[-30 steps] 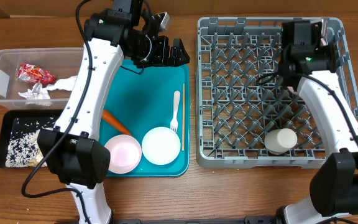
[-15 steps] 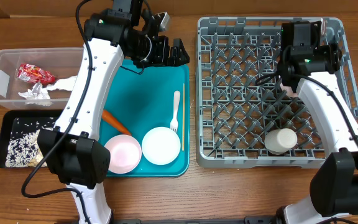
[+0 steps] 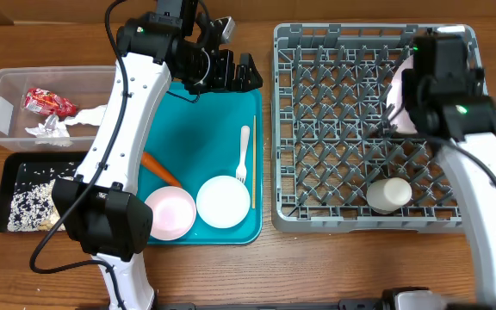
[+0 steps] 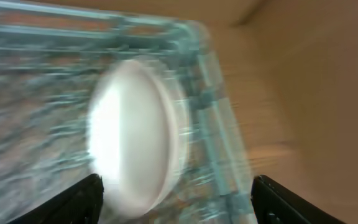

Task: Sort waste into correct bins and load items into the dishwasher rack
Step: 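Release the plate in the rack and lower the right gripper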

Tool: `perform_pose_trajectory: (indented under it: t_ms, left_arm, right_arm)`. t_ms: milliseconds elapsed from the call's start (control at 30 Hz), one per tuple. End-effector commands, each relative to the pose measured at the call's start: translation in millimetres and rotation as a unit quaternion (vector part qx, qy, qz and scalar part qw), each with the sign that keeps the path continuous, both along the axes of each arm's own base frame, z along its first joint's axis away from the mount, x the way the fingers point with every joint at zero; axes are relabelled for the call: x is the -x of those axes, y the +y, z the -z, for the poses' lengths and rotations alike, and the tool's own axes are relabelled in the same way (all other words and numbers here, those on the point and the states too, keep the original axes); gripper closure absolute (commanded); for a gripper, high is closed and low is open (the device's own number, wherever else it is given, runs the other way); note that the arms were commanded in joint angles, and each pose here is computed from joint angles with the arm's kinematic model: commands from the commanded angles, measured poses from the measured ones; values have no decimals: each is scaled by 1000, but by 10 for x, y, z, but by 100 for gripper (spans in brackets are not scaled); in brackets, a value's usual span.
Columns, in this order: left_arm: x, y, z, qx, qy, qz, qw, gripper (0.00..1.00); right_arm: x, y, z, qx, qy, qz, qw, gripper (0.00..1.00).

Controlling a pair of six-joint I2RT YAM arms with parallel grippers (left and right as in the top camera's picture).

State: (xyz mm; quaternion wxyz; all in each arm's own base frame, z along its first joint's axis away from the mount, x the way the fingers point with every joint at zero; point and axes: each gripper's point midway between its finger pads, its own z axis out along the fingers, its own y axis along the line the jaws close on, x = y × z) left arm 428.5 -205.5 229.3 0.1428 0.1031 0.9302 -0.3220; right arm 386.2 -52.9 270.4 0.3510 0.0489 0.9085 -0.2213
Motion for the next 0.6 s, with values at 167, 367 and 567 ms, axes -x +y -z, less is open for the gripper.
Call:
perform_pose_trajectory:
  t_ms: [167, 367, 567]
  left_arm:
    - [-32, -38, -27, 1, -4, 0, 1000, 0]
    - [-31, -40, -27, 1, -4, 0, 1000, 0]
    - [-31, -40, -27, 1, -4, 0, 1000, 0]
  right_arm:
    - [874, 1536, 196, -391, 157, -229, 878, 19]
    - [1191, 1645, 244, -435, 217, -220, 846, 0]
    - [1335, 1724, 229, -463, 242, -219, 824, 0]
